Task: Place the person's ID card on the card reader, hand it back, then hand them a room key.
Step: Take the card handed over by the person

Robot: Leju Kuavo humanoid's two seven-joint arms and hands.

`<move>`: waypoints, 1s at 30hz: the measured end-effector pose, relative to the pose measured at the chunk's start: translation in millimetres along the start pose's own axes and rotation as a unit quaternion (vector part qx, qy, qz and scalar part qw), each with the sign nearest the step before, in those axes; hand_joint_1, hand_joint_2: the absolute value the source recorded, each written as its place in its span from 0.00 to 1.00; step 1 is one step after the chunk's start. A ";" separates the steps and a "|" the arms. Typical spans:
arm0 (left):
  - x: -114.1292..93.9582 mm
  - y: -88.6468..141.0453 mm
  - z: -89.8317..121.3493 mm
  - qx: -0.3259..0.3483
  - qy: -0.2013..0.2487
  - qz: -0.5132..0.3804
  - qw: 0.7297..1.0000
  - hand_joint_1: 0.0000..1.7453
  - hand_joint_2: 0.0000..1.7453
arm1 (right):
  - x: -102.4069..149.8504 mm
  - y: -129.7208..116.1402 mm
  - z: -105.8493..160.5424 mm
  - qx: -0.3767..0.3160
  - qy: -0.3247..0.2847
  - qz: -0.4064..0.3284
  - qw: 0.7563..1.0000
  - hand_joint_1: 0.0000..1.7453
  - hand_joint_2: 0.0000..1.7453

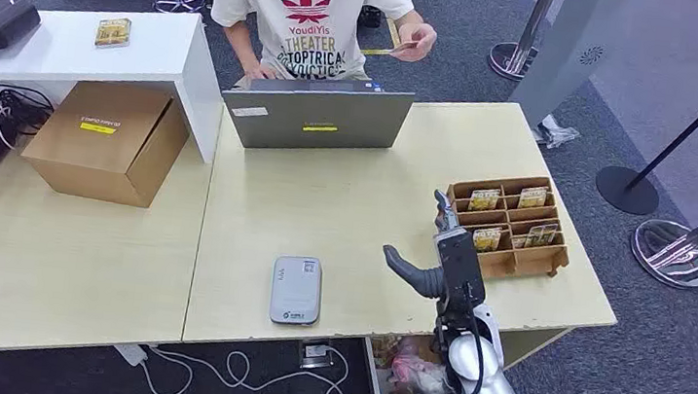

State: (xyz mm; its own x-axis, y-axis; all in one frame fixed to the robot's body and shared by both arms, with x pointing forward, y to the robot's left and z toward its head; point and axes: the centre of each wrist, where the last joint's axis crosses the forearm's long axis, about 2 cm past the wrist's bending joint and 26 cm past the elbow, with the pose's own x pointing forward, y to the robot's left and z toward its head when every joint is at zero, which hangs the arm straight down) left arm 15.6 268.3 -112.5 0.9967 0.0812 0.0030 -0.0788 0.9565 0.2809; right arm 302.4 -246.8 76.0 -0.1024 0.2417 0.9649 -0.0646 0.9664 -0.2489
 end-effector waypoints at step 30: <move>0.0 -2.0 0.7 -0.003 -0.008 -0.007 1.000 0.00 0.00 | 38.6 10.8 -35.5 -0.015 -0.139 0.152 0.978 0.00 1.00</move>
State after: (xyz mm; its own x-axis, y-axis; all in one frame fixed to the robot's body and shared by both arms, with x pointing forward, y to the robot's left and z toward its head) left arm 15.8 266.2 -112.4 0.9979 0.0624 0.0143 -0.0639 0.9595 0.2744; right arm 333.0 -223.9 113.5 -0.3788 0.4891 0.7857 0.0390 0.8566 -0.5145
